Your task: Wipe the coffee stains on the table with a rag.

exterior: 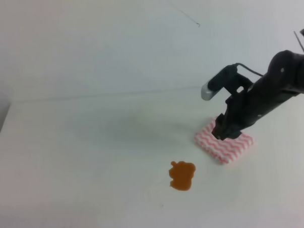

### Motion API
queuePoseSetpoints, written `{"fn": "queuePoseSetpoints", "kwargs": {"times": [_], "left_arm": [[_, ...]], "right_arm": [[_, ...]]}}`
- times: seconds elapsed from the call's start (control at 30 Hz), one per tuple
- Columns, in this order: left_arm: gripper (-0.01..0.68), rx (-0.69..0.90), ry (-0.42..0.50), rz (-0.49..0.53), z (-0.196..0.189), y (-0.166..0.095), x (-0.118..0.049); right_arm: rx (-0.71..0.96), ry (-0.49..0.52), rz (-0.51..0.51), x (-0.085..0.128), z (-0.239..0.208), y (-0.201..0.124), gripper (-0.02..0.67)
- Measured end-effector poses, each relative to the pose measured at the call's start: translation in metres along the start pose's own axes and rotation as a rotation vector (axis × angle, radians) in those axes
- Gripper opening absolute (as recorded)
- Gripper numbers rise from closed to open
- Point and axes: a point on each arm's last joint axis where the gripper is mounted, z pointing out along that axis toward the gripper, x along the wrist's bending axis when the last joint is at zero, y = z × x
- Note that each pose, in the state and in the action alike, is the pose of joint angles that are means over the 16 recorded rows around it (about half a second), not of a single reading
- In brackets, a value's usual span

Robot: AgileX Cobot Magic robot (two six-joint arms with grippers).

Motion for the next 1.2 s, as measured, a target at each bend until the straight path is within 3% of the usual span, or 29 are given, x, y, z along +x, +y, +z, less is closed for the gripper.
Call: {"fn": "queuePoseSetpoints", "kwargs": {"times": [0.27,0.47,0.63,0.83,1.2], "left_arm": [[0.0,0.0,0.0,0.0,0.0,0.0,0.0],[0.0,0.0,0.0,0.0,0.0,0.0,0.0],[0.0,0.0,0.0,0.0,0.0,0.001,0.0],[0.0,0.0,0.0,0.0,0.0,0.001,0.0],[0.0,0.0,0.0,0.0,0.0,0.0,0.0]], "right_arm": [[0.101,0.019,-0.023,-0.012,0.043,0.003,0.372],[0.156,0.036,-0.024,-0.013,0.058,0.0,0.257],[0.175,0.06,-0.048,-0.001,0.064,0.003,0.144],[0.183,0.101,-0.116,0.033,0.072,0.014,0.047],[0.207,0.189,-0.264,0.129,0.08,0.033,0.033]]}}
